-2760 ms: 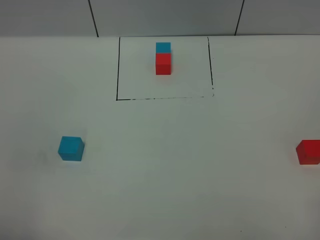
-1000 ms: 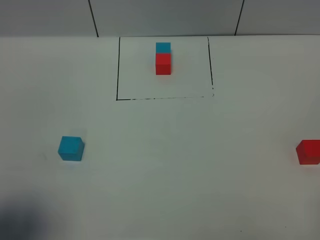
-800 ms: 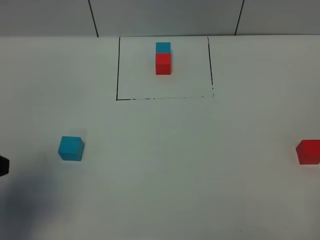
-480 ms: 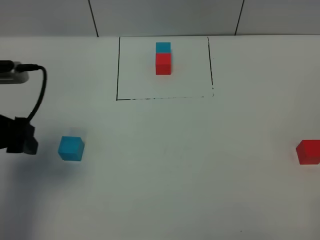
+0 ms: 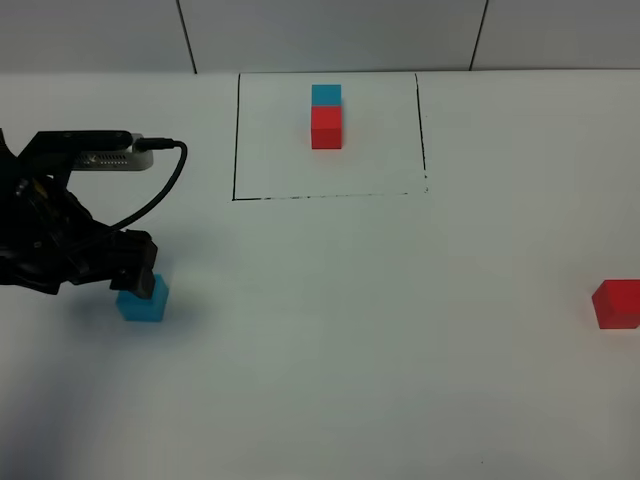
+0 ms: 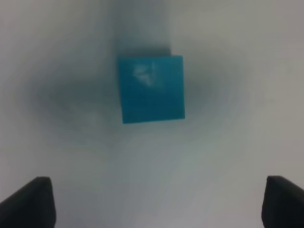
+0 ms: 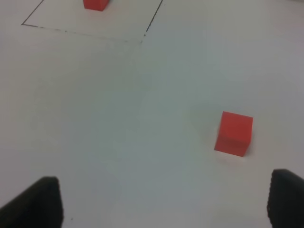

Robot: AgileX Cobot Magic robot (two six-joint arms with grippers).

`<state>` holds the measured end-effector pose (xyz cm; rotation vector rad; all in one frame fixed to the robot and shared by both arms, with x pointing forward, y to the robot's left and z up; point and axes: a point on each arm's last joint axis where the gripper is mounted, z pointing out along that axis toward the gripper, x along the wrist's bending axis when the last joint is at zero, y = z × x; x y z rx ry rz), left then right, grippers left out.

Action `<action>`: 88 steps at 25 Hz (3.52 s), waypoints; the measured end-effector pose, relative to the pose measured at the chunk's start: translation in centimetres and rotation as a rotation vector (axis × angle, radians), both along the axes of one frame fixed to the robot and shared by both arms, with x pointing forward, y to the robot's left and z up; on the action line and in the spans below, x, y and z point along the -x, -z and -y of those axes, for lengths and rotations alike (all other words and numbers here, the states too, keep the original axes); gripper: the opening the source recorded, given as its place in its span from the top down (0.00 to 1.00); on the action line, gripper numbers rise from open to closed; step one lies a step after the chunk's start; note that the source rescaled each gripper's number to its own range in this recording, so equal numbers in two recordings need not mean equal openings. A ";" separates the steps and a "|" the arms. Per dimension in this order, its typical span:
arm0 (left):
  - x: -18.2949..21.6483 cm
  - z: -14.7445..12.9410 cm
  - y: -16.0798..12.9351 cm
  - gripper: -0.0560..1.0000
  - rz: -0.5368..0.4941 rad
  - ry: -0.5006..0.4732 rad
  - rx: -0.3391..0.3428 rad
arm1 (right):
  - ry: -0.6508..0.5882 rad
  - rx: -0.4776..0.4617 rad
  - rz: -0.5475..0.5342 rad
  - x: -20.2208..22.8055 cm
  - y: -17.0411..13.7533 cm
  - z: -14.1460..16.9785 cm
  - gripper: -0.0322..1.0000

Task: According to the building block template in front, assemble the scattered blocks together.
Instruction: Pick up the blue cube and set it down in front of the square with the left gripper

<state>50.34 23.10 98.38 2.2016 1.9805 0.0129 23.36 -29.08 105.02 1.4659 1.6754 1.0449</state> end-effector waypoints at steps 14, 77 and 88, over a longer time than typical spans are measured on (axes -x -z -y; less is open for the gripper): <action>-2.5 0.3 5.1 0.04 -0.032 -0.053 -0.029 | 0.001 -0.001 0.000 0.0 0.0 0.0 0.25; -10.6 20.1 3.7 0.94 0.082 1.090 -0.155 | 0.001 -0.003 0.000 0.0 0.0 0.0 0.25; -11.1 20.8 7.5 0.94 0.006 1.253 -0.175 | 0.001 -0.003 0.000 0.0 0.0 0.0 0.25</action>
